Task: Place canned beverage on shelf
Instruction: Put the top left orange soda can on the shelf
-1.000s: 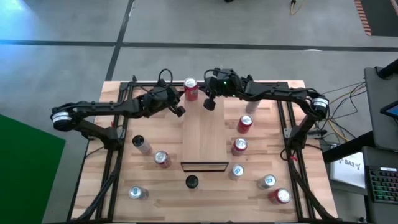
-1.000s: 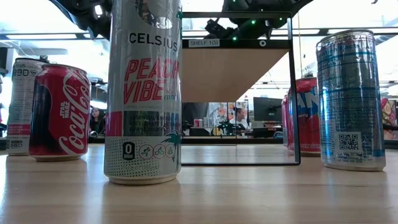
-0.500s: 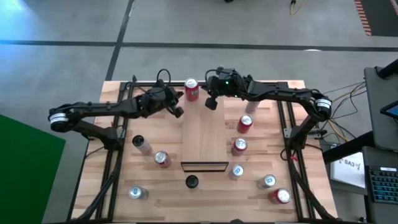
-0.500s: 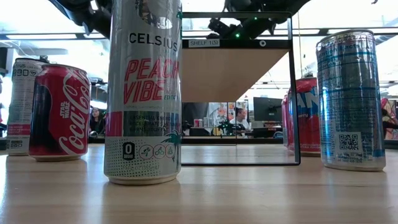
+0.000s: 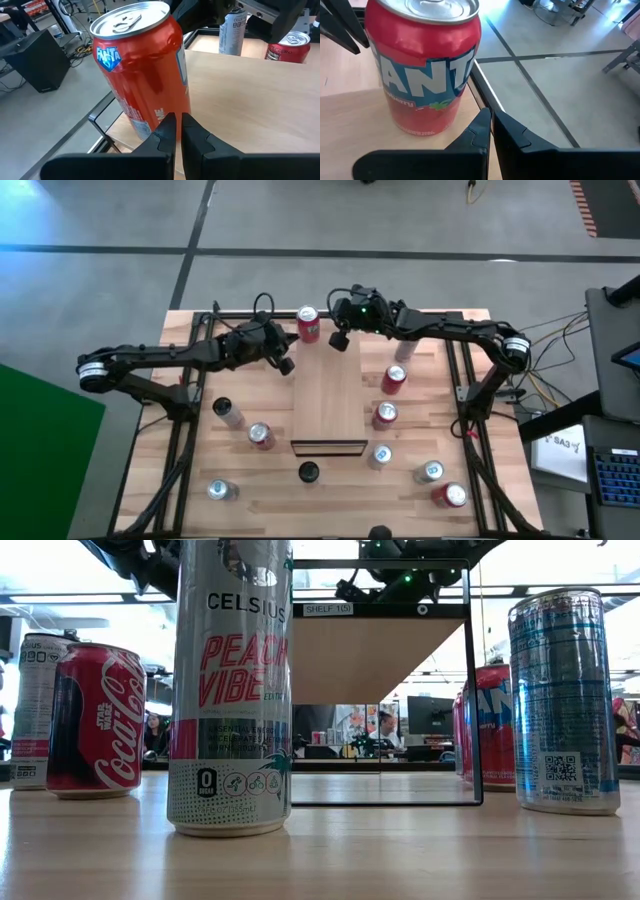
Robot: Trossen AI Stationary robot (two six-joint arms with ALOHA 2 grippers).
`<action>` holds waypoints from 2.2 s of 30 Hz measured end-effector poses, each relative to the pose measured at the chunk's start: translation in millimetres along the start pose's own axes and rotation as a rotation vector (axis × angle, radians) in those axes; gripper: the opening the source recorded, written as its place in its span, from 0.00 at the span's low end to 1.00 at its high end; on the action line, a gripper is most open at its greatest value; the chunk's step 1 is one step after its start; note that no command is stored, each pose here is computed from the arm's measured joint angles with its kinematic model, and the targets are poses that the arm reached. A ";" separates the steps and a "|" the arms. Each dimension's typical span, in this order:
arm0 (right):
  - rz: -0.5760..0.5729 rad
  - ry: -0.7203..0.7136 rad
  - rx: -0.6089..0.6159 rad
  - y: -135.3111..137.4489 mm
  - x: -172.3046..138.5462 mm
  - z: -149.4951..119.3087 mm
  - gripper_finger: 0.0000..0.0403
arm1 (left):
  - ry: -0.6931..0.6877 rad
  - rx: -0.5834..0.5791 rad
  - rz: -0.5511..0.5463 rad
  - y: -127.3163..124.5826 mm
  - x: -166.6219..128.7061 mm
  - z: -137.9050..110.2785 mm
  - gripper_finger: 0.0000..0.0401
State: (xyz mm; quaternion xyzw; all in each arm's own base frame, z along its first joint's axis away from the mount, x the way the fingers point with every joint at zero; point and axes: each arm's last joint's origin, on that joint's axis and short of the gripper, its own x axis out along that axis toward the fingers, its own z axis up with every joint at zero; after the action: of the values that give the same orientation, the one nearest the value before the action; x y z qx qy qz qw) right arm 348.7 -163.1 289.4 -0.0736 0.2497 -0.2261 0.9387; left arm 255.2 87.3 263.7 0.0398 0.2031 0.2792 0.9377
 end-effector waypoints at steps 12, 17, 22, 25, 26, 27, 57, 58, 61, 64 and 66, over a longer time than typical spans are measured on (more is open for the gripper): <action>0.046 -0.039 0.017 1.6 2.8 1.7 0.03 | -0.025 -0.002 0.014 0.7 0.4 2.4 0.00; 0.045 -0.039 0.028 1.4 2.6 1.8 0.03 | -0.026 -0.003 0.034 1.3 0.5 2.7 0.00; 0.048 -0.040 0.027 2.3 2.6 2.0 0.03 | -0.023 0.004 0.078 3.0 0.5 2.7 0.00; 0.049 -0.040 0.027 2.3 2.6 2.1 0.03 | -0.029 0.004 0.080 3.5 0.7 3.2 0.00; 0.050 -0.041 0.026 2.3 2.4 2.2 0.03 | -0.032 0.003 0.080 3.6 0.7 3.5 0.00; 0.059 -0.043 0.026 2.6 2.4 2.2 0.03 | -0.034 0.002 0.081 3.6 0.7 3.7 0.00; 0.147 -0.047 -0.009 23.2 -0.1 5.2 0.03 | -0.042 0.007 0.078 5.3 1.5 3.4 0.00; 0.147 -0.047 -0.011 23.4 -0.1 5.3 0.03 | -0.041 0.007 0.078 5.3 1.5 3.4 0.00; 0.141 -0.037 -0.008 23.5 -0.5 4.6 0.03 | -0.035 0.008 0.105 6.0 1.4 3.0 0.00; 0.133 -0.018 -0.010 23.1 -2.1 3.7 0.03 | -0.031 0.009 0.121 6.3 1.3 2.7 0.00; 0.101 -0.005 -0.011 22.1 -2.8 3.3 0.03 | -0.033 0.009 0.118 5.6 0.6 3.1 0.00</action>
State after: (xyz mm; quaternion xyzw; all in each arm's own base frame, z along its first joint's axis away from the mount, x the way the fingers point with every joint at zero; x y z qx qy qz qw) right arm 356.7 -142.1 287.9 -0.0667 0.2523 -0.1767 0.9490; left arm 254.1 92.4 267.4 0.0608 0.1862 0.3324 0.9226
